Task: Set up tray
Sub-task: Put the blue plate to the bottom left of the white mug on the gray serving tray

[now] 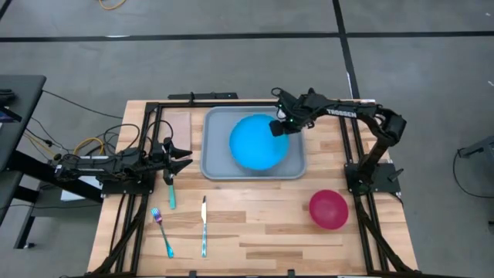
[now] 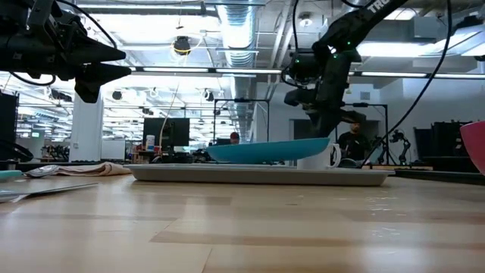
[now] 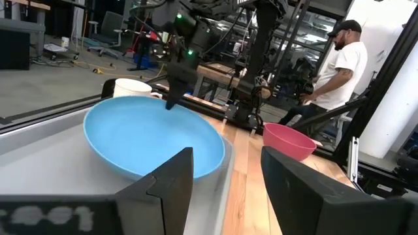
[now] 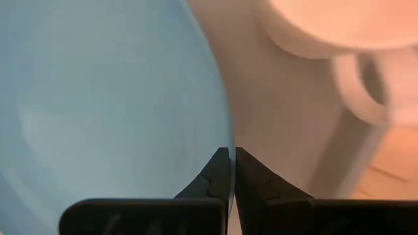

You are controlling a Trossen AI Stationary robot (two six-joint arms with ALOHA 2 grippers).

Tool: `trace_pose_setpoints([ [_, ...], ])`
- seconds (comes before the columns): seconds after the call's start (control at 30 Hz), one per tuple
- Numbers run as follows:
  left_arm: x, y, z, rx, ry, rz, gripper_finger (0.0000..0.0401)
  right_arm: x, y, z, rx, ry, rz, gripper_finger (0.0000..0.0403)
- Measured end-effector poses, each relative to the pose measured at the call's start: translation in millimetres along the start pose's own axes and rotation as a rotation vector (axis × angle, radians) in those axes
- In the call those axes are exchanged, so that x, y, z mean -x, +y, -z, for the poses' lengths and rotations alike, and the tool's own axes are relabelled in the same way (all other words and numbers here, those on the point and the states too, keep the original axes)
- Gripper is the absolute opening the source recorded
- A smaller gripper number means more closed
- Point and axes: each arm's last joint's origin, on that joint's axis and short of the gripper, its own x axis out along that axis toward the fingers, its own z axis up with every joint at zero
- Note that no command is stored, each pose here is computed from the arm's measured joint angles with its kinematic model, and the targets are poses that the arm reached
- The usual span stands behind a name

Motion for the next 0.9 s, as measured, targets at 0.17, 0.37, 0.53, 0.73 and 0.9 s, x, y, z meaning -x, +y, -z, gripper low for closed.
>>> trace_pose_setpoints([
  [0.17, 0.0, 0.0, 0.0, 0.000, 0.000, 0.000, 0.0169, -2.7, -7.7, 8.2, 0.008, 0.053, 0.058, 0.0000],
  [0.37, 0.0, 0.0, -0.1, 0.000, -0.001, -0.001, 0.0169, -11.3, -24.8, 30.8, -0.056, 0.045, 0.056, 0.0000],
  [0.53, 0.0, 0.0, 0.0, 0.000, 0.000, 0.000, 0.0169, -6.3, -38.8, 40.9, -0.133, -0.040, -0.003, 0.0000],
  [0.73, 0.0, 0.0, 0.0, 0.000, 0.000, 0.000, 0.0169, -2.1, -49.2, 44.6, -0.171, -0.036, 0.016, 0.0003],
  [0.9, 0.0, 0.0, -0.1, 0.000, 0.000, 0.000, 0.0169, -3.4, -49.8, 47.0, -0.165, -0.018, 0.042, 0.0017],
])
